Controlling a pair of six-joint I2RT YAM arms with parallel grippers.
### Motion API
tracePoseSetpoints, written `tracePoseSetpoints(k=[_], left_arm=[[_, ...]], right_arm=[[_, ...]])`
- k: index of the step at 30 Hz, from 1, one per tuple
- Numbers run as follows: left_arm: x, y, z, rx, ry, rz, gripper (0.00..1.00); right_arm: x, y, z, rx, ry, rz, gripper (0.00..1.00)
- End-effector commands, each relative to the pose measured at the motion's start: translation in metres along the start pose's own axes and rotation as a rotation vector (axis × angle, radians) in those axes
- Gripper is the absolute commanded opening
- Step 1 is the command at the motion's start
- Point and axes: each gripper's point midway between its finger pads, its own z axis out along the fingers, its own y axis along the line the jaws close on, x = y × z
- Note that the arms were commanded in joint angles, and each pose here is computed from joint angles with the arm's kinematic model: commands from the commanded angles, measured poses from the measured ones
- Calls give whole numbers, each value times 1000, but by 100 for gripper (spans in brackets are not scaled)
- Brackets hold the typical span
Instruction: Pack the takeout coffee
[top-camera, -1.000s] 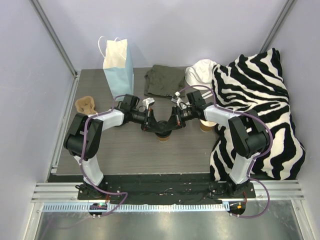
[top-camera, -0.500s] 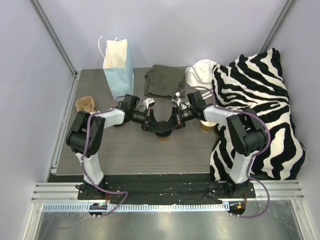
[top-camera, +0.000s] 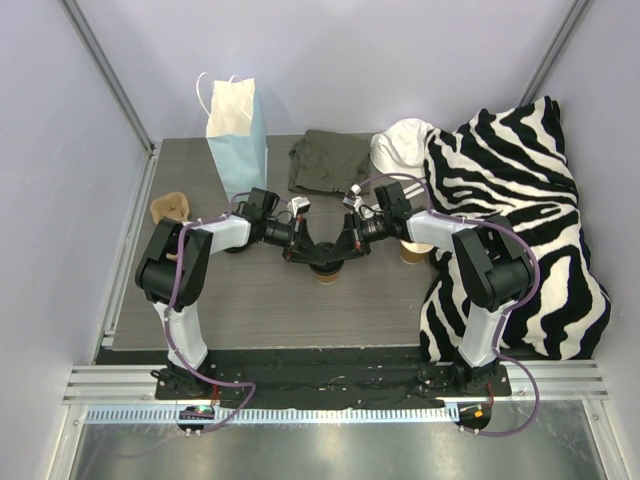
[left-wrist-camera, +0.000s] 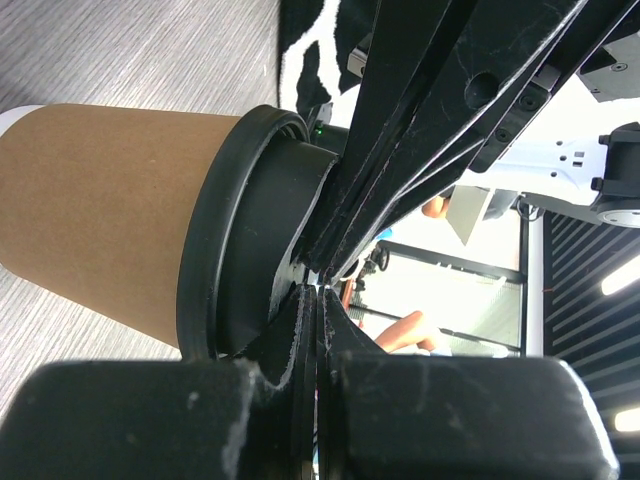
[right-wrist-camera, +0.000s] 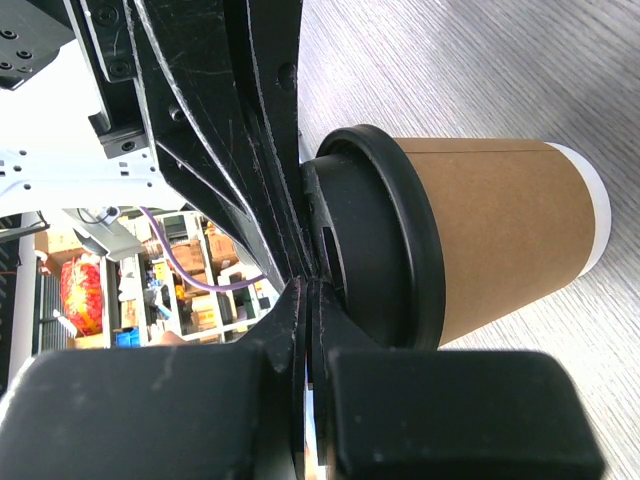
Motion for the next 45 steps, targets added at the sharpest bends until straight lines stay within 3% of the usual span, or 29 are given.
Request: tracePoseSetpoints(k=[1, 15, 24, 37, 45], left_arm=[[4, 100, -2, -321, -89, -131, 0], [-7, -23, -9, -68, -131, 140, 0], [3, -45, -4, -37, -124, 203, 0], [7, 21, 19, -143, -96, 62, 0], [11, 74, 11, -332, -96, 7, 0]], right_arm=[[18, -107, -5, 392, -37, 87, 1], [-11, 44, -7, 46, -88, -175, 1], [1, 47, -12, 41, -78, -139, 1], [1, -19, 11, 134, -72, -38, 1], [6, -46, 6, 175, -72, 11, 1]])
